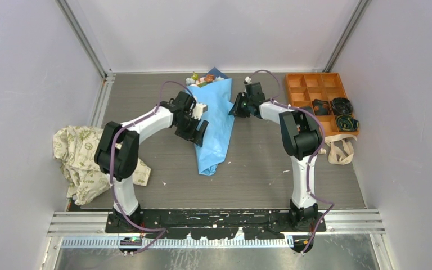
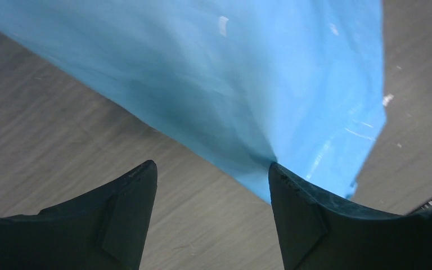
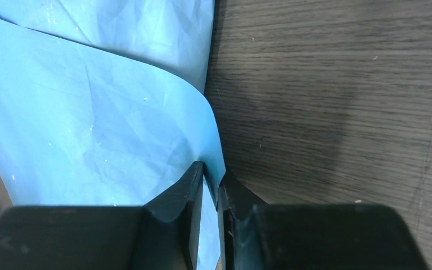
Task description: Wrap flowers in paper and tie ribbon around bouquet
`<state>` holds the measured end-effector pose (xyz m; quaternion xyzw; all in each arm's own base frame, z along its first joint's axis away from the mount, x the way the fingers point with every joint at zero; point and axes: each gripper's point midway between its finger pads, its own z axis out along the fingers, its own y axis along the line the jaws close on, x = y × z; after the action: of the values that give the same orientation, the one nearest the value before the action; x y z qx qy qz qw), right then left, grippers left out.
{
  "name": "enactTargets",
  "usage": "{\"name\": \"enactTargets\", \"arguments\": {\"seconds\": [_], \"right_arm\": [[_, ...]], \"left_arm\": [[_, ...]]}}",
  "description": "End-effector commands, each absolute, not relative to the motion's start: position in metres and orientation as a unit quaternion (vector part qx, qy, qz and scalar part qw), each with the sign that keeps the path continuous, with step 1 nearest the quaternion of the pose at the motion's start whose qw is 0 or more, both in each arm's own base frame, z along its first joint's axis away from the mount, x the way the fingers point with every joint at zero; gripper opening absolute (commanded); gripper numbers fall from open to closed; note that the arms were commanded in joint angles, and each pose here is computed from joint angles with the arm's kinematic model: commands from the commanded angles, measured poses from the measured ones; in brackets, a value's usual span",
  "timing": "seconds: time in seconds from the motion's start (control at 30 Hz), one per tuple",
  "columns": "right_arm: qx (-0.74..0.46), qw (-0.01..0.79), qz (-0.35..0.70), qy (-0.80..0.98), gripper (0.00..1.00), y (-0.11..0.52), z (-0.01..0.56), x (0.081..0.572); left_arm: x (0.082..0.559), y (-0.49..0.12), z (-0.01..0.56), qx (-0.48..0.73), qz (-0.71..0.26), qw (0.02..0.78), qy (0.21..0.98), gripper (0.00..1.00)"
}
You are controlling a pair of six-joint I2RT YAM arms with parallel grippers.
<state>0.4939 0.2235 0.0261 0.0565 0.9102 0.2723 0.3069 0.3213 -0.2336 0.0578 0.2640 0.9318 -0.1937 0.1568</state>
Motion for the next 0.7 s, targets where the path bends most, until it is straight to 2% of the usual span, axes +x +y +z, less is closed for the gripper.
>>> {"name": "enactTargets", "arguments": {"seconds": [0.0,0.17,0.3,0.5,0.67], "right_arm": [[0.053,0.315,0.217,0.923,0.24,0.211,0.024,0.495],[0.054,0.307,0.171,0.935,0.27,0.197,0.015,0.491],[0.056,0.295,0.158,0.941,0.27,0.194,0.009,0.489],[0.048,0.296,0.164,0.940,0.31,0.193,0.031,0.481],[0.030,0.333,0.138,0.932,0.33,0.170,0.099,0.467]], "left_arm": [[0.340,-0.242,0.080,0.299,-0.137,0.202,0.922,0.72],[0.328,-0.278,0.120,0.470,-0.023,0.296,0.831,0.71],[0.331,-0.312,0.116,0.520,-0.037,0.333,0.786,0.69],[0.346,-0.315,0.046,0.555,0.006,0.267,0.788,0.59],[0.326,-0.314,0.011,0.561,-0.023,0.217,0.799,0.57]]}}
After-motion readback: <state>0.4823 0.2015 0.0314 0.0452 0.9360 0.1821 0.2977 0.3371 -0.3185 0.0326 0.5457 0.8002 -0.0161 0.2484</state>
